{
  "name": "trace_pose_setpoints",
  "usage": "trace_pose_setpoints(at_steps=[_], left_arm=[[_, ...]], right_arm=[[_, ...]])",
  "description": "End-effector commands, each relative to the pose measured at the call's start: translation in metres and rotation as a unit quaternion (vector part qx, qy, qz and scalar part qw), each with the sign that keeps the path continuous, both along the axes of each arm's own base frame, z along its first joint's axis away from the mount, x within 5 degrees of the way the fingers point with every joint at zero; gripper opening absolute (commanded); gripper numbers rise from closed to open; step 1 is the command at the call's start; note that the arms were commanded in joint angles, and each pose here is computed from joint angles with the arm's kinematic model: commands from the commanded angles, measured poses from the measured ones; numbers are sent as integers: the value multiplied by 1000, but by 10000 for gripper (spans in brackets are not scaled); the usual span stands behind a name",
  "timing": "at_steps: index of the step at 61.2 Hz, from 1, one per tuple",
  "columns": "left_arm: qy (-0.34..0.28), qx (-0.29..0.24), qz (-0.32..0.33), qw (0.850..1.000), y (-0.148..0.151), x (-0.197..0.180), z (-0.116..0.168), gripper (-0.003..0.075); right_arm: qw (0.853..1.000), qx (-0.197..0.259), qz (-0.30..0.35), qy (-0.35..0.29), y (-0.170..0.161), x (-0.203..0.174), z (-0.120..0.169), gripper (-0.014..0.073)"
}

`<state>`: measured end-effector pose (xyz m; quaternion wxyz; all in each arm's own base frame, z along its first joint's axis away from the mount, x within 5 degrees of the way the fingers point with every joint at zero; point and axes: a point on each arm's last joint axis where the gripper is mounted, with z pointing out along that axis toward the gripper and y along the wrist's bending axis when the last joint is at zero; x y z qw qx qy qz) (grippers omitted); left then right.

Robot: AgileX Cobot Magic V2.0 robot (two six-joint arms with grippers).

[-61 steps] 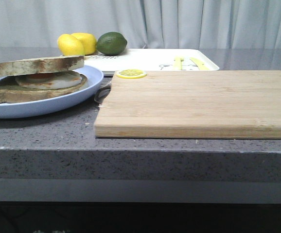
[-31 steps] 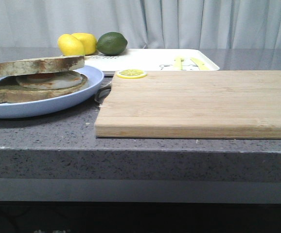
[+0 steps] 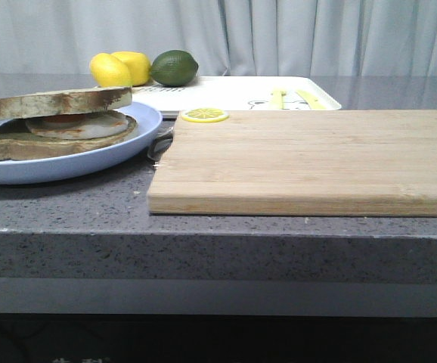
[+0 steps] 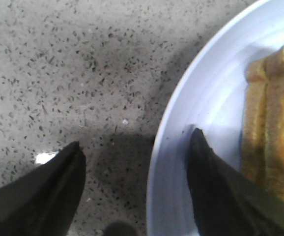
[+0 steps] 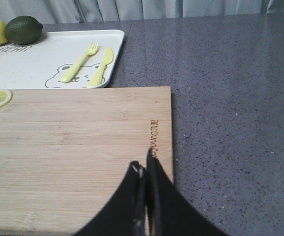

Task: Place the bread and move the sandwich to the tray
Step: 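Grasp the rim of the blue plate with the left gripper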

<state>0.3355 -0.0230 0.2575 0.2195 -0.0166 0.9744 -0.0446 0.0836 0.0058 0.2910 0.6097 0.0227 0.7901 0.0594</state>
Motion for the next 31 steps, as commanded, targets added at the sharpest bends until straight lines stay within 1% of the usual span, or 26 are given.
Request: trace_pose_setpoints(at_steps=[1,5,9,12,13,17,20,31], left_arm=[[-27,-6,1,1000,-2,3,14,435],[-24,-6,1,1000,-2,3,13,402],[-24,-6,1,1000,-2,3,13,315],[-24,-6,1,1000,-2,3,13,232],[-24,-6,1,1000,-2,3,13,186],[-23,-6,0,1000,-2,2,13,62],[-22,-6,0,1000,-2,2,13,-19],[-24,-7,9,1000,3,2,14,-20]], right_arm=[[999,1,-2,-51,0,2,16,-60],[999,1,-2,-51,0,2,16,-60],[999,1,-2,-51,0,2,16,-60],[999,1,-2,-51,0,2,16,-60],[999,1,-2,-51,0,2,16,-60],[999,1,-2,-51,0,2,16,-60],[999,1,-2,-51,0,2,16,-60],[999,1,-2,-51,0,2,16,-60]])
